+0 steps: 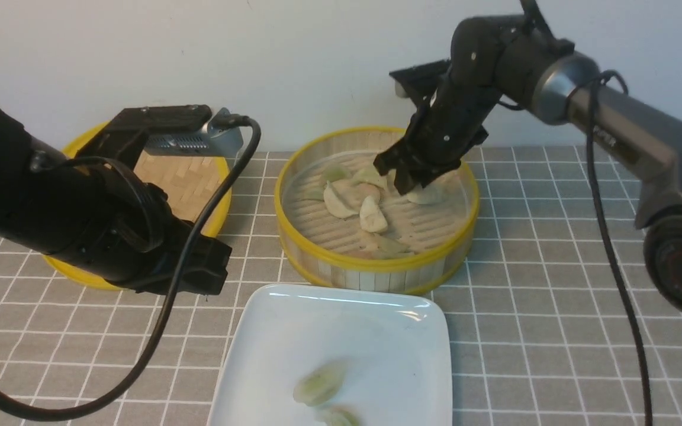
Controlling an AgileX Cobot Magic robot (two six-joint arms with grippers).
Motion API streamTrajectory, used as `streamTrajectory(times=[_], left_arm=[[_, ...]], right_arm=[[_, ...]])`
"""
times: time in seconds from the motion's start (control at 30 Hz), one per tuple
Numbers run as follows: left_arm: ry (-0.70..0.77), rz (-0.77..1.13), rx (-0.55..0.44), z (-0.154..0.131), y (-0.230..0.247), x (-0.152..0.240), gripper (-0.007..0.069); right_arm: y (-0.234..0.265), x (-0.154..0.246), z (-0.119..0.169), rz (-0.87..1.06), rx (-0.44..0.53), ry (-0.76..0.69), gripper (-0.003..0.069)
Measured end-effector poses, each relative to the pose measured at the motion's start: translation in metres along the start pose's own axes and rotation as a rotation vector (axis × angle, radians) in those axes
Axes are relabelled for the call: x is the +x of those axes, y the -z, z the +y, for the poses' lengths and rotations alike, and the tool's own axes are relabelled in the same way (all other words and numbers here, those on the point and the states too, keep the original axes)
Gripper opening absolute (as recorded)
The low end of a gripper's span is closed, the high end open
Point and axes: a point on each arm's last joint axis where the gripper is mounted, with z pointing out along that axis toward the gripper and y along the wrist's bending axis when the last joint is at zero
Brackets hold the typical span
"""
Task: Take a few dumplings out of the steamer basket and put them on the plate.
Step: Use the right arm to grab a dumpling from inside the steamer, then use the right arm to put the dumpling into the plate, then use the left arm to grab a dumpling from the steamer
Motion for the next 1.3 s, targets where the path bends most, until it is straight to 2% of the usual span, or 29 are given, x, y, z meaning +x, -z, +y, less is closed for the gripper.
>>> streamTrajectory(times=[0.07, 0.1, 0.2, 0.3, 0.43, 0.63, 0.7, 0.87, 0.93, 1.0, 1.07, 1.17, 1.23, 1.3], left_arm=[[0.001, 0.000, 0.001, 0.000, 0.000, 0.000, -0.0005], [0.001, 0.000, 0.001, 0.000, 0.000, 0.000, -0.0005], [0.001, 0.000, 0.001, 0.000, 0.000, 0.000, -0.0005], [-0.002, 0.000, 0.001, 0.000, 0.000, 0.000, -0.0005], [-0.003, -0.037, -0.011, 0.001, 0.000, -0.003, -0.0005], [-0.011, -0.091, -0.027, 0.003, -0.001, -0.013, -0.0005], [-0.017, -0.101, -0.028, 0.004, -0.004, -0.024, -0.0005], [-0.051, -0.105, -0.020, 0.005, -0.013, -0.067, -0.0005], [-0.083, -0.105, -0.027, 0.003, -0.018, -0.084, -0.0005], [-0.103, -0.088, -0.034, 0.003, -0.028, -0.095, -0.0005], [-0.122, -0.052, -0.046, 0.004, -0.042, -0.112, -0.0005], [-0.134, -0.009, -0.069, 0.010, -0.060, -0.130, -0.0005], [-0.136, 0.020, -0.082, 0.018, -0.078, -0.142, -0.0005], [-0.138, 0.049, -0.093, 0.028, -0.102, -0.152, -0.0005]], right_arm=[[0.032, 0.000, 0.006, -0.038, -0.010, -0.003, 0.0158], [0.030, 0.002, 0.006, -0.029, -0.011, -0.005, 0.0158], [0.072, 0.020, 0.017, -0.030, -0.046, -0.013, 0.0158], [0.091, 0.060, 0.035, 0.049, -0.116, 0.011, 0.0158], [0.069, 0.119, 0.073, 0.217, -0.210, 0.056, 0.0158], [0.023, 0.158, 0.110, 0.267, -0.222, 0.165, 0.0175], [0.014, 0.163, 0.116, 0.282, -0.222, 0.180, 0.0244], [0.010, 0.166, 0.117, 0.305, -0.220, 0.176, 0.0484], [0.011, 0.166, 0.117, 0.318, -0.219, 0.177, 0.0533], [0.014, 0.166, 0.118, 0.316, -0.221, 0.178, 0.0551], [0.026, 0.165, 0.118, 0.307, -0.221, 0.187, 0.0528], [0.056, 0.164, 0.119, 0.284, -0.223, 0.188, 0.0424], [0.081, 0.166, 0.120, 0.273, -0.228, 0.185, 0.0330], [0.115, 0.169, 0.120, 0.222, -0.237, 0.182, 0.0207]])
